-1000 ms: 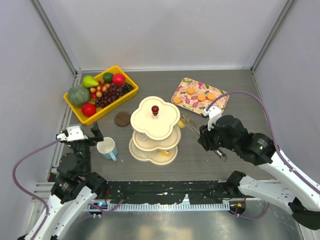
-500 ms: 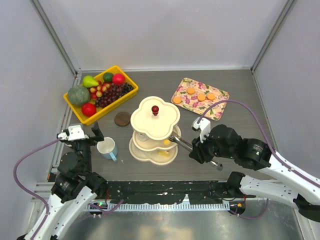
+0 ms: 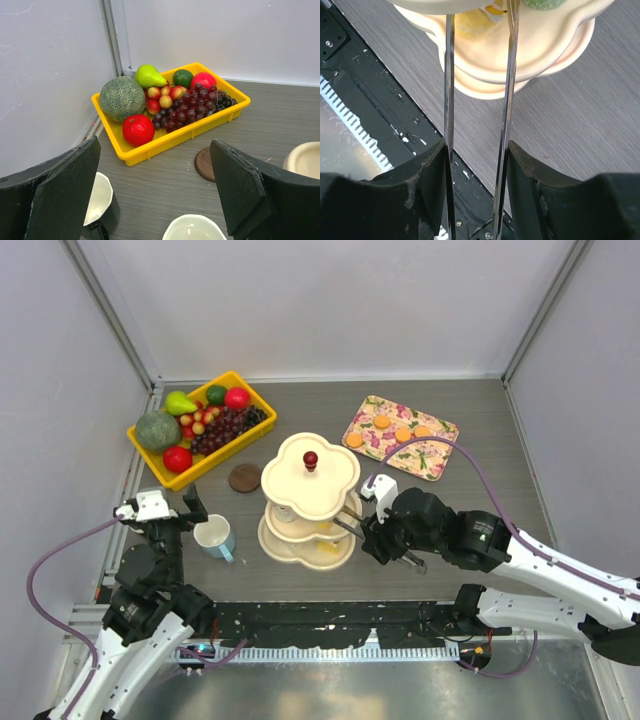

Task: Serve the afternoon tea

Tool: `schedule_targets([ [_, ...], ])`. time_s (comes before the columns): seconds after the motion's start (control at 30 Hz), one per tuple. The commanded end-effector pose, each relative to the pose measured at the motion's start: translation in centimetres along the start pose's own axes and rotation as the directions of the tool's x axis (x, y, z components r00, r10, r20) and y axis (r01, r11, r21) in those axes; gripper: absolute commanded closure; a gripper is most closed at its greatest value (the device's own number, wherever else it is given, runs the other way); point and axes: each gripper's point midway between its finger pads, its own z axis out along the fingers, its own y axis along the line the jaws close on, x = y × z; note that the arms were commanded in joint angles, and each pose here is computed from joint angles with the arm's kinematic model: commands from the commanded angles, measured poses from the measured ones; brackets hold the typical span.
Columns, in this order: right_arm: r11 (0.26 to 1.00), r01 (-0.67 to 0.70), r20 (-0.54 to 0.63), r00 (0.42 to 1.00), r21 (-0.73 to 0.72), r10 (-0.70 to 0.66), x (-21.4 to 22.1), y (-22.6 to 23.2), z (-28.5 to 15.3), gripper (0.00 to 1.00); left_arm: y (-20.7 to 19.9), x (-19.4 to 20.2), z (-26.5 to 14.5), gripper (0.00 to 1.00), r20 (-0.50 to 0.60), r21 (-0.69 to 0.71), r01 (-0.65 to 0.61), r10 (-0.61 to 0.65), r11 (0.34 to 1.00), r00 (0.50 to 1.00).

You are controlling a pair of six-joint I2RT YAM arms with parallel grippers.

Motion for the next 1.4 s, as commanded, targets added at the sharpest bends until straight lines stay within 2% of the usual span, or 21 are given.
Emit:
schedule_targets([
  [0.0, 1.0, 0.02, 0.091, 0.996, 0.002, -0.02, -2.6, 0.2, -0.2, 0.46, 0.6, -1.4, -0.1, 0.01, 0.039, -0.024, 0.035, -0.034, 0.999, 0.999],
  [0.2, 1.0, 0.016, 0.083, 0.996, -0.024, -0.014, -2.1, 0.5, -1.0, 0.39, 0.6, -1.4, -0.1, 0.01, 0.042, -0.021, 0.037, -0.036, 0.999, 0.998],
  [0.43, 1.0, -0.015, 0.103, 0.995, 0.011, 0.014, -1.6, -0.4, -3.4, 0.39, 0.7, -1.4, -0.1, 0.01, 0.043, -0.022, 0.038, -0.037, 0.999, 0.998],
  [0.63, 0.981, -0.05, 0.02, 0.999, 0.185, 0.047, 0.2, -3.5, -5.7, 0.43, 0.5, -1.3, 0.0, 0.01, 0.037, -0.02, 0.032, -0.031, 0.999, 0.999],
  [0.8, 0.957, -0.057, -0.002, 0.998, 0.286, 0.06, 0.3, -5.2, -6.8, 0.44, 0.5, -1.3, 0.0, 0.01, 0.037, -0.017, 0.031, -0.031, 0.999, 0.999],
  [1.0, 0.882, -0.073, -0.037, 0.994, 0.466, 0.102, 0.1, -8.9, -7.4, 0.44, 0.5, -1.4, -0.1, 0.01, 0.04, -0.014, 0.037, -0.036, 0.999, 0.999],
  [1.23, 0.836, -0.171, -0.054, 0.971, 0.521, 0.232, -0.5, -14.0, -4.9, 0.44, 0.7, -1.7, -0.3, 0.01, 0.054, -0.015, 0.054, -0.053, 0.998, 0.997],
  [1.37, 0.765, -0.242, -0.017, 0.949, 0.597, 0.314, -1.5, -18.4, -3.0, 0.44, 0.6, -1.6, -0.3, 0.01, 0.05, -0.012, 0.052, -0.052, 0.999, 0.997],
])
